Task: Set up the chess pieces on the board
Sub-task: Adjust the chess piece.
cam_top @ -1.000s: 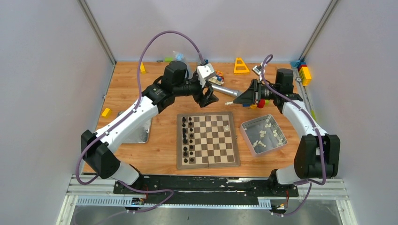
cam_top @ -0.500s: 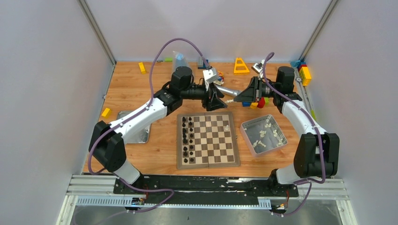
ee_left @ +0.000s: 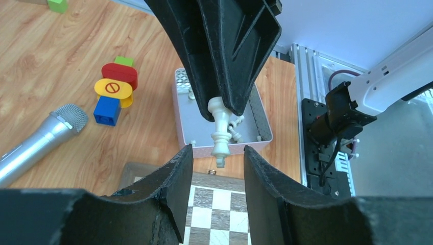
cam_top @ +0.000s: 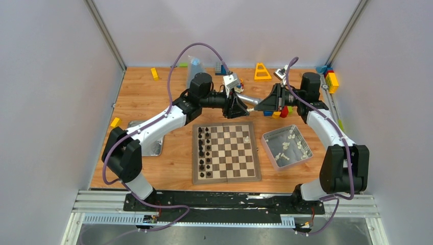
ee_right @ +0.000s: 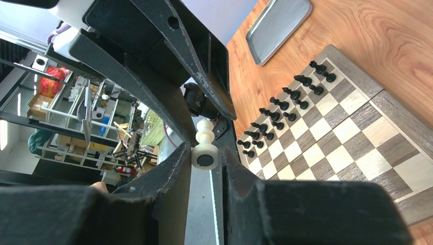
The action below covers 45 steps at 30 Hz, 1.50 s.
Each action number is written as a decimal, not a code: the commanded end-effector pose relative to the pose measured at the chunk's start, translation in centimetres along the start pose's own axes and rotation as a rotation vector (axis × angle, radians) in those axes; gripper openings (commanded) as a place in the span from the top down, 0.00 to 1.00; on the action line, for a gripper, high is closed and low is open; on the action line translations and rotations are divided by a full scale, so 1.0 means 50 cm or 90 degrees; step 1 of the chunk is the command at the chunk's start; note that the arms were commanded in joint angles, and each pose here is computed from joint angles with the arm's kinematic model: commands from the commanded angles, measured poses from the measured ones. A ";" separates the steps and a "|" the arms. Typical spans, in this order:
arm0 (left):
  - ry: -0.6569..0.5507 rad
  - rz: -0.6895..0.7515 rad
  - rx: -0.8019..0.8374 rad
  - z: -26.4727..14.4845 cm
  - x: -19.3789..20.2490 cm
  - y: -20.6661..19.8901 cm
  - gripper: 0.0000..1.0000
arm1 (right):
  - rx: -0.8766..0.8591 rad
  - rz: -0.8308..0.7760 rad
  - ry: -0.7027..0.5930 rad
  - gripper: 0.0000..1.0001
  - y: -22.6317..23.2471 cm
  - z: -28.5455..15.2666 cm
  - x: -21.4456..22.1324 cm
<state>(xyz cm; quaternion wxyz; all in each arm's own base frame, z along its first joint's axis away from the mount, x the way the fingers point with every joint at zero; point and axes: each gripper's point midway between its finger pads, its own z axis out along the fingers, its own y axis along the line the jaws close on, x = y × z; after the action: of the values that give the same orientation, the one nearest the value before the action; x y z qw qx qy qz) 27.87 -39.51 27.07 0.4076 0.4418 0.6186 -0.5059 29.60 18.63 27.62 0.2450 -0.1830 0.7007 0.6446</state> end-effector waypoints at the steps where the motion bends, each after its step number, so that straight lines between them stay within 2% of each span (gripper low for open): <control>1: -0.034 0.024 0.023 0.001 -0.048 -0.016 0.53 | -0.014 -0.021 0.006 1.00 0.008 0.000 0.002; 13: -0.034 0.011 0.039 0.008 -0.054 -0.019 0.66 | -0.011 -0.023 0.004 1.00 0.007 0.000 0.004; 22: -0.025 -0.006 0.046 0.015 -0.052 -0.017 0.89 | -0.008 -0.026 0.002 1.00 0.005 -0.001 0.005; 24: -0.017 -0.005 0.043 0.013 -0.049 -0.017 0.97 | -0.006 -0.032 0.001 0.97 0.003 -0.001 0.007; 25: -0.015 0.007 0.036 0.011 -0.052 -0.013 1.00 | 0.001 -0.031 -0.003 0.89 0.000 -0.003 0.007; 27: 0.008 0.023 0.017 0.005 -0.046 -0.007 1.00 | 0.022 -0.045 -0.014 0.74 -0.009 -0.012 0.003; 28: 0.045 0.003 0.007 -0.003 -0.020 -0.006 1.00 | 0.032 -0.051 -0.017 0.61 -0.010 -0.014 0.003; 29: 0.054 0.043 -0.013 -0.007 -0.027 0.004 1.00 | 0.056 -0.059 -0.037 0.55 -0.021 -0.037 -0.011; 30: 0.101 0.021 -0.024 -0.017 0.007 0.004 1.00 | 0.074 -0.070 -0.050 0.51 -0.026 -0.051 -0.018; 31: 0.117 0.065 -0.047 -0.020 0.003 0.016 1.00 | 0.094 -0.077 -0.062 0.48 -0.033 -0.065 -0.024; 32: 0.171 0.047 -0.056 -0.032 0.041 0.015 1.00 | 0.115 -0.087 -0.074 0.45 -0.039 -0.079 -0.030; 33: 0.199 0.088 -0.071 -0.031 0.046 0.022 1.00 | 0.134 -0.093 -0.084 0.44 -0.045 -0.093 -0.033; 37: 0.381 0.103 -0.082 -0.059 0.141 -0.001 1.00 | 0.205 -0.119 -0.131 0.41 -0.059 -0.152 -0.042; 39: 0.447 0.118 -0.085 -0.065 0.167 -0.012 1.00 | 0.233 -0.124 -0.153 0.41 -0.062 -0.180 -0.042; 45: 0.602 0.152 -0.093 -0.060 0.213 -0.035 1.00 | 0.289 -0.144 -0.196 0.41 -0.057 -0.239 -0.021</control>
<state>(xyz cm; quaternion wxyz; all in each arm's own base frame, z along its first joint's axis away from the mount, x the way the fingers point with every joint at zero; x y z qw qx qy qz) 24.09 -38.08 19.19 0.2359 0.6173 0.7097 -0.2441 31.88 7.53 26.72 0.4245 -0.0903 0.7554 0.4910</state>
